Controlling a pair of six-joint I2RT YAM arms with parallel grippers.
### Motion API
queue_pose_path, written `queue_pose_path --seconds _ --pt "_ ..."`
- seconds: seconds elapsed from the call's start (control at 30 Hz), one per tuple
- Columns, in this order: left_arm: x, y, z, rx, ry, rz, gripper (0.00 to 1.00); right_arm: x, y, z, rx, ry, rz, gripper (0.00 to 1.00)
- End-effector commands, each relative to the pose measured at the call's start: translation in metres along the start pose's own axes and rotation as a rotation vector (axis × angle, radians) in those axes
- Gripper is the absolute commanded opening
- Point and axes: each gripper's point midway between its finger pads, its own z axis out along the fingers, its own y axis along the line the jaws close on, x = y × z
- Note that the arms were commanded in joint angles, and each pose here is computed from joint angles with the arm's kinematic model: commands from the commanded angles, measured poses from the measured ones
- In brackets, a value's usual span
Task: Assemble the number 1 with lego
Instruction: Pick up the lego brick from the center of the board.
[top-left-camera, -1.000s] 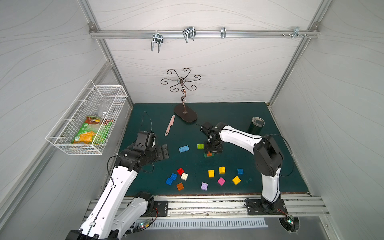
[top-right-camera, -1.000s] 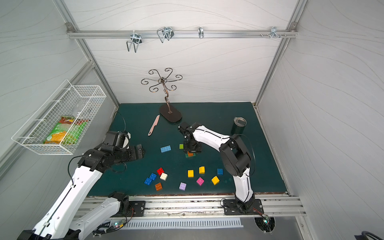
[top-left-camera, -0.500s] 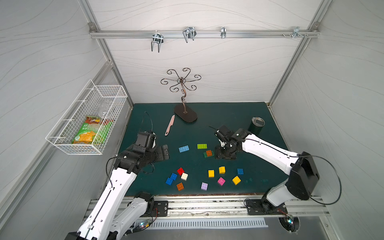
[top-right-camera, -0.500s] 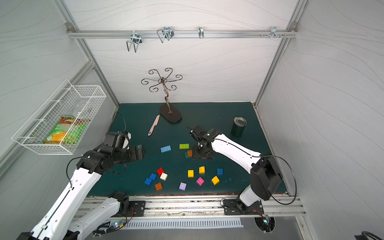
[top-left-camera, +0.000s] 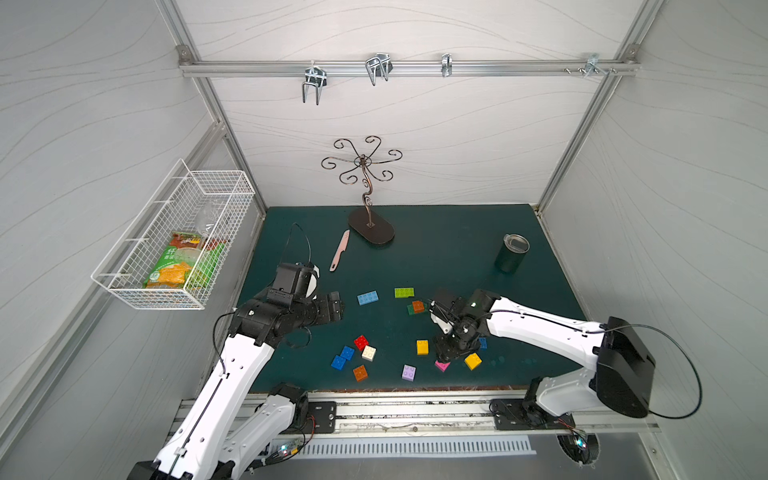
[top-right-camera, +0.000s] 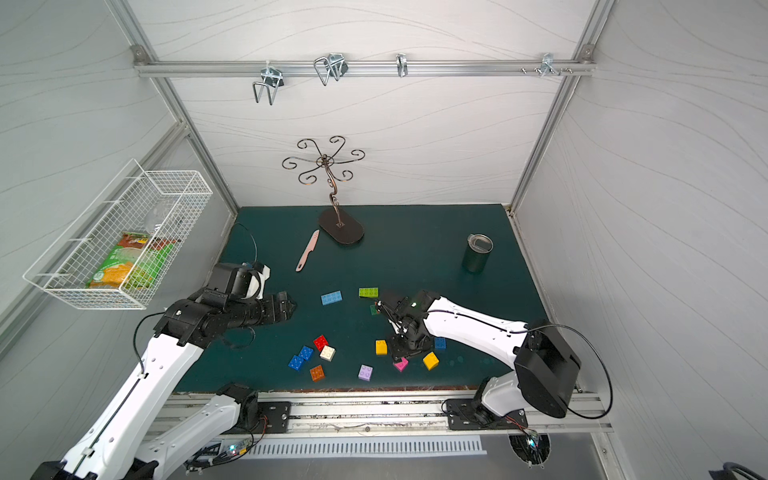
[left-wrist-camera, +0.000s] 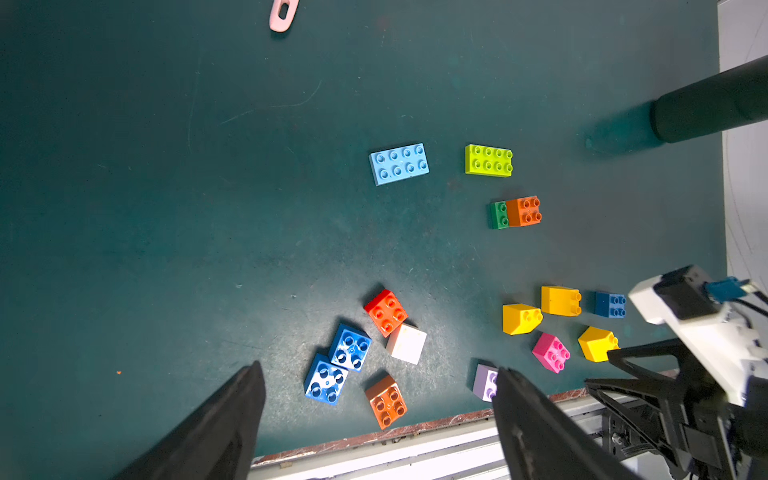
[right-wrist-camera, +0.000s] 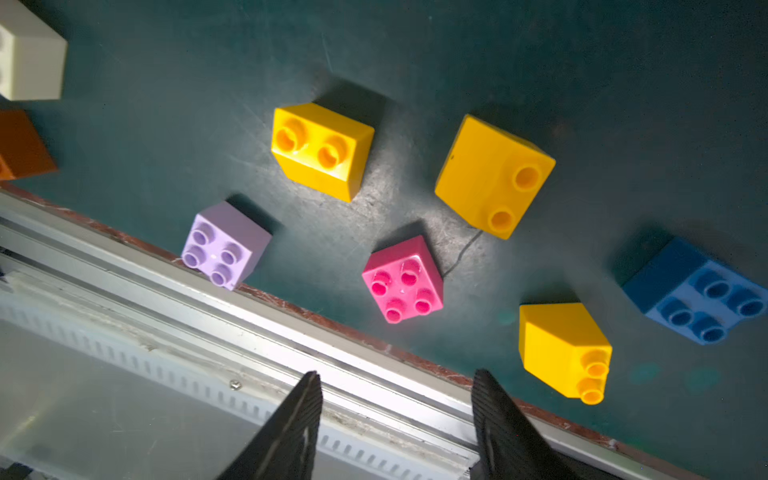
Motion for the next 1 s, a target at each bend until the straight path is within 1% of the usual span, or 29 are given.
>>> queue_pose_path --seconds 0.0,0.17,0.3,0.47,0.7,0.97 --pt "-0.01 -0.009 -0.008 0.035 -0.044 0.018 0.91 0.006 -0.004 0.01 0.047 0.033 -0.069 0.63" --pt "-0.01 -0.007 -0.001 0.027 -0.041 0.009 0.92 0.007 0.003 0.022 0.042 0.057 -0.114 0.63" --pt "-0.009 -0.006 0.003 0.019 -0.026 0.004 0.92 0.006 0.0 0.033 0.09 0.076 -0.132 0.62" --pt "-0.009 -0.004 0.004 0.012 -0.028 0.0 0.92 0.004 -0.001 0.044 0.107 0.09 -0.139 0.58" --pt "-0.008 -0.005 0.007 0.011 -0.018 -0.002 0.92 -0.001 -0.002 0.046 0.122 0.078 -0.149 0.54" --pt "-0.008 -0.005 0.008 0.011 -0.016 -0.002 0.91 -0.001 -0.004 0.055 0.136 0.098 -0.154 0.49"
